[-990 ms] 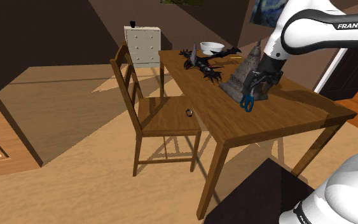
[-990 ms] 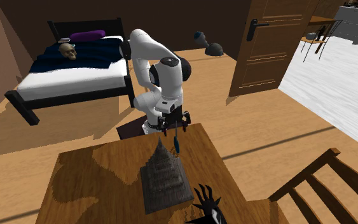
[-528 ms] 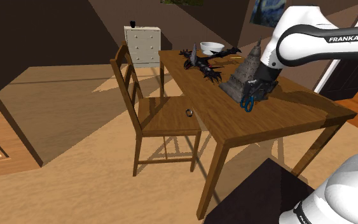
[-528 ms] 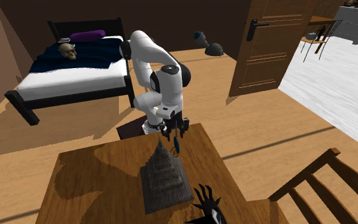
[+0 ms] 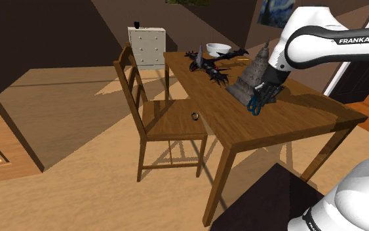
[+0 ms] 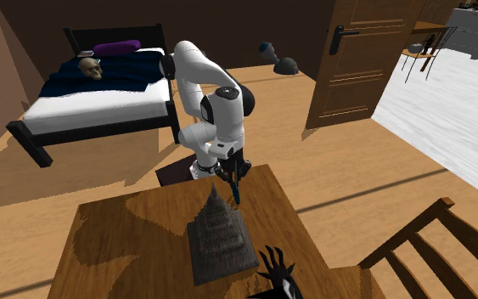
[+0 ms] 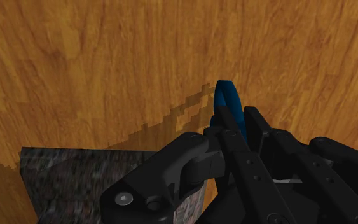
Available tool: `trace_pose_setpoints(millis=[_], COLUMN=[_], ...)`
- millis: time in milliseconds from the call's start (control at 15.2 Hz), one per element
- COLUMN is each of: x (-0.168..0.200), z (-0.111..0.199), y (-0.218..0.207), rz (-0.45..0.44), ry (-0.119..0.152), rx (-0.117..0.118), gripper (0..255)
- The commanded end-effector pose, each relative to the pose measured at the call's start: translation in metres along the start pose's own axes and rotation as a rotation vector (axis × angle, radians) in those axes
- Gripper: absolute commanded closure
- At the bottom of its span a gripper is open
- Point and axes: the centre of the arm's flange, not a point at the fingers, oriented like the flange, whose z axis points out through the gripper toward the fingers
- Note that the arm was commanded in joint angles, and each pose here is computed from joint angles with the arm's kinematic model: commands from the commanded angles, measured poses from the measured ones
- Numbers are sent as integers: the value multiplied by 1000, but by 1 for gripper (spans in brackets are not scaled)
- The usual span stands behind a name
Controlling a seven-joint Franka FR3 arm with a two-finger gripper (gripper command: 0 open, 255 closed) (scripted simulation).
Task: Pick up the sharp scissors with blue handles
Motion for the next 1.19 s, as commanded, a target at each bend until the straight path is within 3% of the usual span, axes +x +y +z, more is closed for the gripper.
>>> trace_pose_setpoints(millis=[0,1122], x=[1,11], z=[0,-80], y=[1,0], rz=[0,0], ry=[0,0], rx=[0,0], gripper=[255,255])
